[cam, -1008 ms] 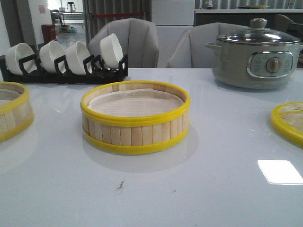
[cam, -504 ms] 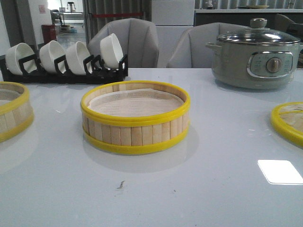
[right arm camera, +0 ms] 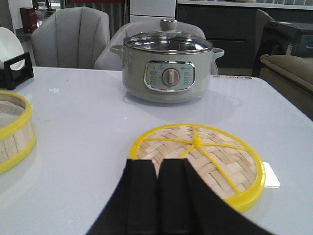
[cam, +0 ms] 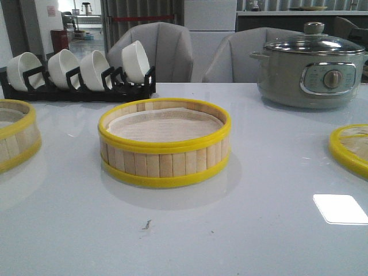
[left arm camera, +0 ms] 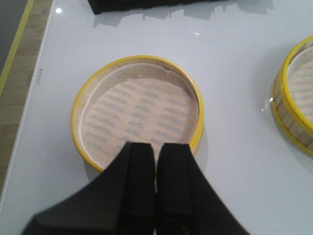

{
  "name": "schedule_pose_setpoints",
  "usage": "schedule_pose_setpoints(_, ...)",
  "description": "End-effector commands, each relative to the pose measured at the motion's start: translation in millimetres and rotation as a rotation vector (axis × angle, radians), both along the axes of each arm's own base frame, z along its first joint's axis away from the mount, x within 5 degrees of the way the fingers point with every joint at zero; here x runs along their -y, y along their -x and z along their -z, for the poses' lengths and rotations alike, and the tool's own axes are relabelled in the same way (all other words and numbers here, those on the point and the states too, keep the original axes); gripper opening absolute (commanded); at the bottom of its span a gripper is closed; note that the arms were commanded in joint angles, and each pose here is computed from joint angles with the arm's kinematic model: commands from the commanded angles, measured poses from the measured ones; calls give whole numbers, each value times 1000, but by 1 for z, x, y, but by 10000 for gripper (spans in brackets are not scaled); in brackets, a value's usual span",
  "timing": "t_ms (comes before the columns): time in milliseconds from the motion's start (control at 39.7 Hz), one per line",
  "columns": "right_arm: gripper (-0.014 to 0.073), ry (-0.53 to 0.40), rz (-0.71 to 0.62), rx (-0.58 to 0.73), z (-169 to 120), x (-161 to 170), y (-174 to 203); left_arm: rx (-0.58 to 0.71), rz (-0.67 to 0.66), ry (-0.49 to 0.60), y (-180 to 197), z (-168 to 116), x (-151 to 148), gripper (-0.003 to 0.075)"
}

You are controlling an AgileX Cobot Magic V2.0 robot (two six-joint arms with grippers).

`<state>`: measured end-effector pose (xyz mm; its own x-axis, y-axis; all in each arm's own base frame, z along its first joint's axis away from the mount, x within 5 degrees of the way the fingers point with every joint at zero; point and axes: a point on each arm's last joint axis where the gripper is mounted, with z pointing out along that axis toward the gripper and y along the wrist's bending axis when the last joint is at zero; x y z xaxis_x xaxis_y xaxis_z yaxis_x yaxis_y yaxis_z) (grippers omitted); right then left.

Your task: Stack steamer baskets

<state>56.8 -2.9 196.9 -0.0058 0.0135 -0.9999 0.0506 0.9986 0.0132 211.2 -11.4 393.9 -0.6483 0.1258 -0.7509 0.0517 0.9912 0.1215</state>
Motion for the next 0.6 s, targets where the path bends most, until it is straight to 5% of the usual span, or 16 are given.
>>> schedule_pose_setpoints(0,28,-1,-2,123,-14,0,3,95,11,-10,0,-15,1,87)
schedule_pose_setpoints(126,28,-166,-13,167,-27,0,5,81,9,-11,1,-14,0,87)
schedule_pose_setpoints(277,28,-258,-36,146,-58,-2,9,64,6,-15,2,-13,0,87)
schedule_pose_setpoints(479,28,-123,-50,-140,-120,-4,-20,69,7,-15,2,-13,0,87)
schedule_pose_setpoints(579,28,-89,-79,-153,-144,-6,-43,69,6,-17,2,-13,0,87)
